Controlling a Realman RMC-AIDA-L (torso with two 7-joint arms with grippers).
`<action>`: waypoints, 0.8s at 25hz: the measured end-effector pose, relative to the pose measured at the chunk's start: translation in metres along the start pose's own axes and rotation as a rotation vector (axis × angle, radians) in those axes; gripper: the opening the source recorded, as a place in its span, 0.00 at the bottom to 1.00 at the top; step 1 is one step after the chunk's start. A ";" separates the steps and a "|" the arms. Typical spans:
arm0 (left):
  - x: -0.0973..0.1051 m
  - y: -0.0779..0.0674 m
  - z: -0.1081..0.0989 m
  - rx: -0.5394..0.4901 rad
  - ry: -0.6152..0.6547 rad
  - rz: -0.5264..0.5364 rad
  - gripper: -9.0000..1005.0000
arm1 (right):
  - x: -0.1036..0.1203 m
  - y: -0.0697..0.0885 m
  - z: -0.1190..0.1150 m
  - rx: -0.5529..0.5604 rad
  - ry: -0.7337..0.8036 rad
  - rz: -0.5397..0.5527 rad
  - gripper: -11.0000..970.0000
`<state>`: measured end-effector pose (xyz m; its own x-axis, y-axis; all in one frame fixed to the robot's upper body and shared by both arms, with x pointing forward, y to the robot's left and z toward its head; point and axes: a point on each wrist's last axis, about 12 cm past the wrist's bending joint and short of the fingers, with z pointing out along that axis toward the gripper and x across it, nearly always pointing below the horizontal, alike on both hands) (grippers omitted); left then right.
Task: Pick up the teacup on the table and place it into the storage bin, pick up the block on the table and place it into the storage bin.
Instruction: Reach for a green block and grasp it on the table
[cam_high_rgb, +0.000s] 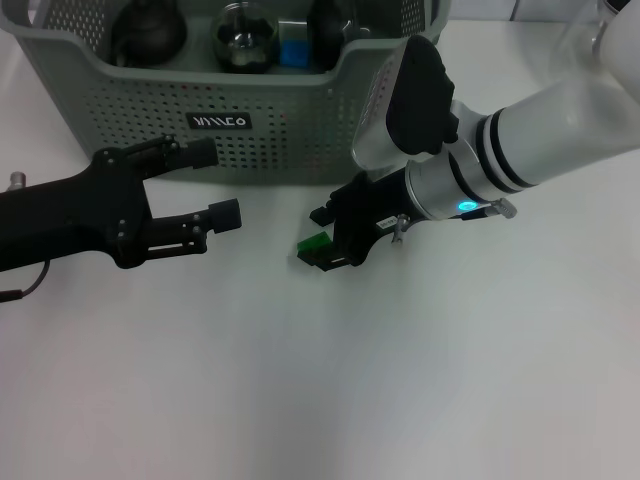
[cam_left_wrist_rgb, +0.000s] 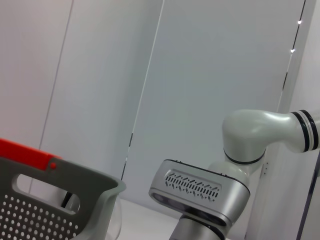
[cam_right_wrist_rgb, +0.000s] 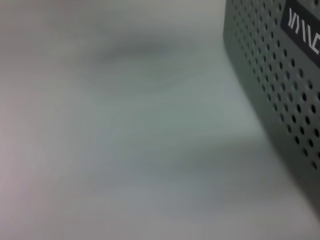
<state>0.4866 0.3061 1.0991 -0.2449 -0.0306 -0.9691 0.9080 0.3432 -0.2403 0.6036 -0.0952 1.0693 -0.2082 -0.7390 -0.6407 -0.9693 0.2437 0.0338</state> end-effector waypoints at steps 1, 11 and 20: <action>0.000 0.000 0.000 0.000 0.000 0.001 0.83 | 0.000 0.001 0.000 -0.001 -0.001 0.001 0.61; 0.000 0.000 0.000 -0.001 -0.001 0.003 0.83 | 0.002 0.003 0.002 -0.005 0.001 0.002 0.60; -0.001 0.002 0.000 -0.010 0.002 0.004 0.83 | 0.002 0.002 -0.001 -0.023 0.003 0.002 0.60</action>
<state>0.4882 0.3070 1.0993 -0.2414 -0.0276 -0.9700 0.9057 0.3526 -0.2354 0.6007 -0.0970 1.0687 -0.2107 -0.7402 -0.6385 -0.9715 0.2312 0.0526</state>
